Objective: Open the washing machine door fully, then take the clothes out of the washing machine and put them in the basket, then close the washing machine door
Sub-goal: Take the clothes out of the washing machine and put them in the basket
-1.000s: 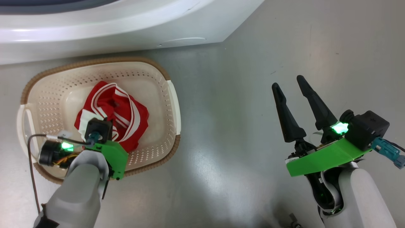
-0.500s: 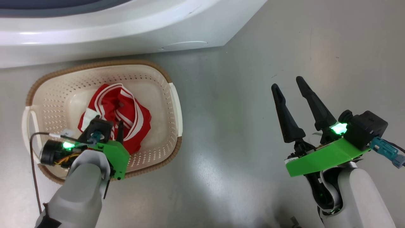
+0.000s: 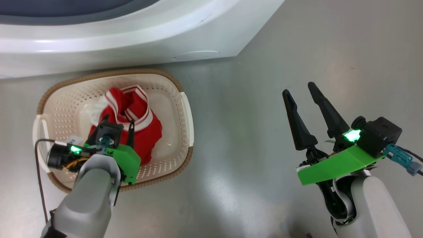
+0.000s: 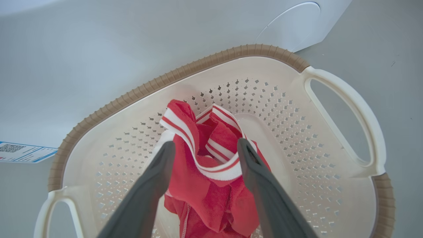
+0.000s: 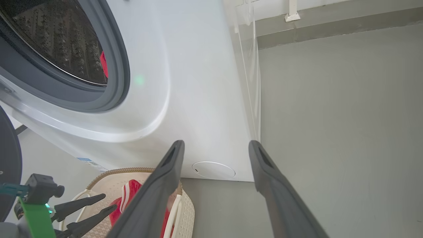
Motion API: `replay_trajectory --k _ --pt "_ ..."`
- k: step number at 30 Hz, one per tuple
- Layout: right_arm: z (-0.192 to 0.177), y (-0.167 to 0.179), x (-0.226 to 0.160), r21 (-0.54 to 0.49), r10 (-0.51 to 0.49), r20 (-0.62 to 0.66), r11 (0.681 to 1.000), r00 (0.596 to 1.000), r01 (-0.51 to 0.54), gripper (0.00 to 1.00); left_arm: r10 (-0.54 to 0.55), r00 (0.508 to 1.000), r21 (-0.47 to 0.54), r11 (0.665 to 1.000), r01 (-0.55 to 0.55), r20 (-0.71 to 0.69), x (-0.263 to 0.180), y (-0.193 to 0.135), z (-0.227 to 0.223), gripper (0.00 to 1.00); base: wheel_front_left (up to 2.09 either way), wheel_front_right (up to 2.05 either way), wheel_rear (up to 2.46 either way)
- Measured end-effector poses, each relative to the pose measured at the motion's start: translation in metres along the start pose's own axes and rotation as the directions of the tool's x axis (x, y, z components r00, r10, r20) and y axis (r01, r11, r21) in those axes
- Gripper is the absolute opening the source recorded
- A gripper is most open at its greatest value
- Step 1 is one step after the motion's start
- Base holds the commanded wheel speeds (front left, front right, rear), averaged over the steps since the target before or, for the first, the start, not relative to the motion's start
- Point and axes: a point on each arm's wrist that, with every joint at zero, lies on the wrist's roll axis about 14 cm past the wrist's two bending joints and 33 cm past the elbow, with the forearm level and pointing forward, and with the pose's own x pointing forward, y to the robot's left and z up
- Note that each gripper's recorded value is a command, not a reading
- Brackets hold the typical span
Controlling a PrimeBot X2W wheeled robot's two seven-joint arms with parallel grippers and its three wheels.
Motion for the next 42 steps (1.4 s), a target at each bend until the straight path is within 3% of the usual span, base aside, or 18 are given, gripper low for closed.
replay_trajectory --k 18,42 --pt "0.028 0.016 -0.005 0.007 0.034 0.071 0.999 0.997 -0.034 1.0 0.068 0.974 -0.027 0.998 -0.064 0.214 -0.034 0.01 0.061 1.0 0.0 0.0 0.0" --pt "0.064 0.028 -0.041 0.003 0.041 0.147 0.999 0.988 -0.042 1.0 0.117 0.84 -0.061 0.993 -0.1 0.53 -0.115 0.007 0.158 1.0 0.0 0.0 0.0"
